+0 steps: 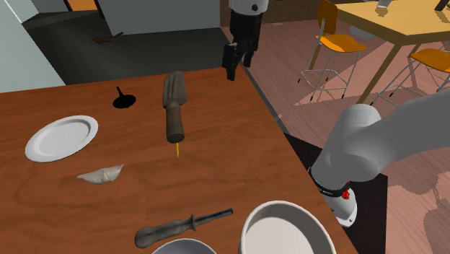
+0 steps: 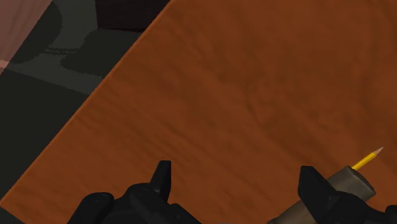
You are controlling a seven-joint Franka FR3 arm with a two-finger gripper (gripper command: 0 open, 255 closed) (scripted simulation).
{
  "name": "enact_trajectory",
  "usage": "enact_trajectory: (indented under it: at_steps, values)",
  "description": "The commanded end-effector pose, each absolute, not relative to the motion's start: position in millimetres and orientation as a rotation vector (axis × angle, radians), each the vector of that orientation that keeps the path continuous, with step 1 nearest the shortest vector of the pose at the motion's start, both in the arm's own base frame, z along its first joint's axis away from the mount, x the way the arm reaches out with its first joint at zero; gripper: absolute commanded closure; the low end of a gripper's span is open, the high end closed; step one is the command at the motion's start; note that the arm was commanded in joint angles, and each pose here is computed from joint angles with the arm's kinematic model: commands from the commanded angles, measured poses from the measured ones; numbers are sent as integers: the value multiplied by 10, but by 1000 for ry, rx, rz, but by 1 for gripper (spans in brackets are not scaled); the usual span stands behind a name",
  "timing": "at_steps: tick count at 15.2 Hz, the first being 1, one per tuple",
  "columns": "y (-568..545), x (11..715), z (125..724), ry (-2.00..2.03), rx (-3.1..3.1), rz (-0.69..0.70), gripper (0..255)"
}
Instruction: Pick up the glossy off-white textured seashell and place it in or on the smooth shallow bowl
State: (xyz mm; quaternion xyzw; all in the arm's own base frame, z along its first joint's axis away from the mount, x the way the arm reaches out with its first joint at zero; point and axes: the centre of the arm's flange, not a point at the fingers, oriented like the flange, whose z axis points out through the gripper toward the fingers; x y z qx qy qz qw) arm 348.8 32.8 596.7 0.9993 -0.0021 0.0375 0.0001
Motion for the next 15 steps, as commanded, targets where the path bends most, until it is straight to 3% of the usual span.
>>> enact_trajectory:
  at_steps: [1,15]
  values:
    - [501,3662,5871,44,3147,121,0]
    - [1886,4625,5322,399,3172,134,0]
